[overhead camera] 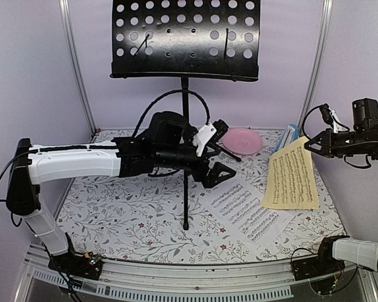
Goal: Set up the instrument practice props
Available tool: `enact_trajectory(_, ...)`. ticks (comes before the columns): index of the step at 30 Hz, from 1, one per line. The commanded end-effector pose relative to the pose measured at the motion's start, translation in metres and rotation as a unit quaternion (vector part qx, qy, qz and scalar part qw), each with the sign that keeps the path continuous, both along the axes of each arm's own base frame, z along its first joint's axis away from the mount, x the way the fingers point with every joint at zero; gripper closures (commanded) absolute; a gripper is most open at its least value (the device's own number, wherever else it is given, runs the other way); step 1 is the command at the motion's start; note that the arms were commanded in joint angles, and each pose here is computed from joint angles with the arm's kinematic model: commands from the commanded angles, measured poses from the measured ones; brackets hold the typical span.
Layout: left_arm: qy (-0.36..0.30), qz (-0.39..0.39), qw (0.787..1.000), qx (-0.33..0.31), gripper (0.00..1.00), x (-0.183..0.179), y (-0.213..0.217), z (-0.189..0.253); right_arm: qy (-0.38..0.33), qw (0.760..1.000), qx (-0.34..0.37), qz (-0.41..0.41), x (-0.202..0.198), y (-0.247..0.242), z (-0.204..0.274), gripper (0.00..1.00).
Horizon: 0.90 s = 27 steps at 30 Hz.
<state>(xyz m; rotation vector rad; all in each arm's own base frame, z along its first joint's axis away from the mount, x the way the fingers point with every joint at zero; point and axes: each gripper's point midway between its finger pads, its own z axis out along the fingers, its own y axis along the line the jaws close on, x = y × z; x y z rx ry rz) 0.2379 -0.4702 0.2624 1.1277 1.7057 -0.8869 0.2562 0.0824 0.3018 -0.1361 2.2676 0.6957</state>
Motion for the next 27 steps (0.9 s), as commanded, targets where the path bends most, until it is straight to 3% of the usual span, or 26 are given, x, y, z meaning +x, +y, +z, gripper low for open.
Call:
enact_trajectory(1, -0.034, -0.056, 0.998, -0.009, 0.01, -0.006, -0.011, 0.022, 0.011, 0.996, -0.013, 0.089, -0.024, 0.032, 0.005, 1.00)
enact_trajectory(5, -0.052, -0.093, 0.994, -0.015, 0.01, -0.011, -0.019, 0.030, 0.032, 0.985, -0.022, 0.168, -0.035, 0.069, 0.007, 1.00)
enact_trajectory(13, -0.091, -0.163, 0.982, -0.025, 0.04, -0.032, -0.019, 0.031, -0.011, 0.965, -0.031, 0.261, -0.055, 0.110, 0.050, 1.00)
enact_trajectory(27, -0.117, -0.155, 0.981, -0.010, 0.07, -0.023, -0.024, 0.025, 0.013, 0.937, -0.017, 0.350, -0.099, 0.143, 0.066, 1.00)
